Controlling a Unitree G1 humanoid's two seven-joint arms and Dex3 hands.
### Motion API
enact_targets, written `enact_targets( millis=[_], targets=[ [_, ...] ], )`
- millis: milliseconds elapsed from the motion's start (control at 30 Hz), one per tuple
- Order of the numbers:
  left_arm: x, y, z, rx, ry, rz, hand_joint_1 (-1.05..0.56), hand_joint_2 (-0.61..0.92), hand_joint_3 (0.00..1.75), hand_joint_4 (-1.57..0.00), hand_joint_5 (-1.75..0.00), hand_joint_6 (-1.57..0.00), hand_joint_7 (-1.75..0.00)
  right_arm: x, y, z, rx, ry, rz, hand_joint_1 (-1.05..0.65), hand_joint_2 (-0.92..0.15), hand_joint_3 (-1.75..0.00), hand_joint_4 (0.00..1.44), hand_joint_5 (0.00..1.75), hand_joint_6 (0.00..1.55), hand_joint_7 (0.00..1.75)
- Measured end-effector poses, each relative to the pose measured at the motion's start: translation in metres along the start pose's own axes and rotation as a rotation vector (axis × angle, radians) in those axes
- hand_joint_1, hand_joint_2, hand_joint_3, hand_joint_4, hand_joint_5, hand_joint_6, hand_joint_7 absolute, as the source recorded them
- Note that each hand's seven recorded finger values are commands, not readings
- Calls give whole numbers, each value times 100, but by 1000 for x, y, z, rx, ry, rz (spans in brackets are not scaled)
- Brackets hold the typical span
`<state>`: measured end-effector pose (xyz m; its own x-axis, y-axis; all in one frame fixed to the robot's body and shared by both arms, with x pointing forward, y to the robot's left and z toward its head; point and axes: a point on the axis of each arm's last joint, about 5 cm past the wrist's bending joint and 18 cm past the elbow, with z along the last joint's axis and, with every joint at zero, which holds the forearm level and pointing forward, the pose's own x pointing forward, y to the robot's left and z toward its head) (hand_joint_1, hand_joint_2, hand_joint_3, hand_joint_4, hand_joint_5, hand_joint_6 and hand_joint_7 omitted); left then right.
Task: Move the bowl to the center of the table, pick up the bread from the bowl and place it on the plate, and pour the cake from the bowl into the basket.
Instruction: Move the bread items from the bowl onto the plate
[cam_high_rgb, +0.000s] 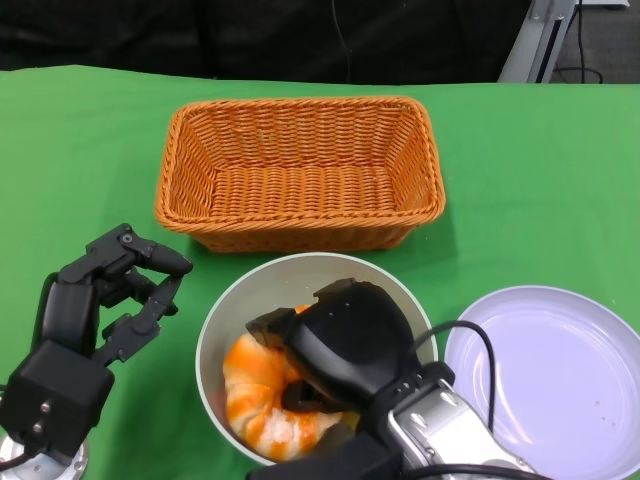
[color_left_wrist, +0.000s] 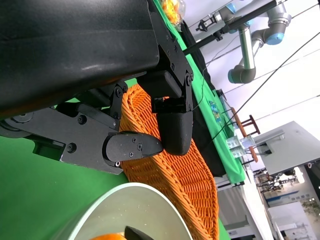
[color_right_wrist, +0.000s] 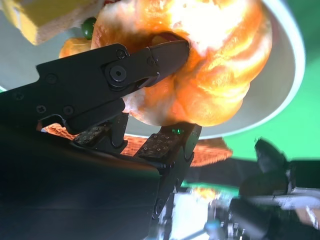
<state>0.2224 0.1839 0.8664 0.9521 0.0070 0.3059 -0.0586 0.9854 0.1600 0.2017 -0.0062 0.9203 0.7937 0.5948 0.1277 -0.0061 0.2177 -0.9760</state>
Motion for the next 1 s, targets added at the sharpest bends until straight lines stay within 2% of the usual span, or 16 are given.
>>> enact_targets(
  millis=[133, 167, 233, 267, 300, 467, 500, 600, 700, 900, 1000],
  targets=[
    [0, 0, 0, 0, 3, 0, -17, 86, 45, -74, -143, -72, -120, 0, 2, 0, 10, -5, -16, -41, -92, -4, 91, 91, 108, 1],
    [0, 0, 0, 0, 3, 0, -18, 86, 45, -74, -144, -72, -120, -1, 2, -1, 22, -7, -21, -40, -92, -12, 86, 90, 107, 0],
    [0, 0, 0, 0, 3, 0, -19, 86, 44, -74, -145, -72, -119, -2, 1, -6, 58, -13, -48, -39, -92, -16, 84, 90, 107, 0],
    [0, 0, 0, 0, 4, 0, -18, 86, 44, -73, -145, -73, -119, -2, 0, -9, 74, -10, -64, -37, -92, -17, 80, 104, 110, 2],
    [0, 0, 0, 0, 4, 0, -18, 86, 44, -73, -146, -73, -119, -3, 0, -11, 87, -8, -83, -36, -92, -17, 78, 110, 111, 2],
    [0, 0, 0, 0, 4, 0, -18, 87, 44, -73, -146, -73, -119, -5, 0, -15, 116, -6, -109, -35, -92, -17, 76, 117, 112, 3],
    [0, 0, 0, 0, 4, 0, -18, 87, 44, -73, -146, -72, -119, -5, -1, -15, 122, -6, -110, -34, -92, -18, 68, 139, 115, 8],
    [0, 0, 0, 1, 4, -1, -17, 87, 44, -73, -145, -72, -119, -6, -4, -16, 146, -5, -129, -32, -92, -19, 61, 156, 116, 13],
    [0, 0, 0, 2, 3, -2, -17, 87, 43, -73, -145, -72, -120, -7, -7, -18, 152, 0, -141, -33, -92, -16, 62, 157, 116, 14],
    [0, 0, -1, 9, 5, -4, -17, 88, 42, -74, -144, -71, -121, -13, -25, -25, 179, 3, -217, -32, -92, -12, 64, 153, 114, 16],
    [0, 0, -1, 9, 6, -4, -17, 88, 42, -75, -144, -71, -121, -14, -29, -25, 195, 2, -221, -32, -92, -12, 66, 152, 115, 17]
  ],
)
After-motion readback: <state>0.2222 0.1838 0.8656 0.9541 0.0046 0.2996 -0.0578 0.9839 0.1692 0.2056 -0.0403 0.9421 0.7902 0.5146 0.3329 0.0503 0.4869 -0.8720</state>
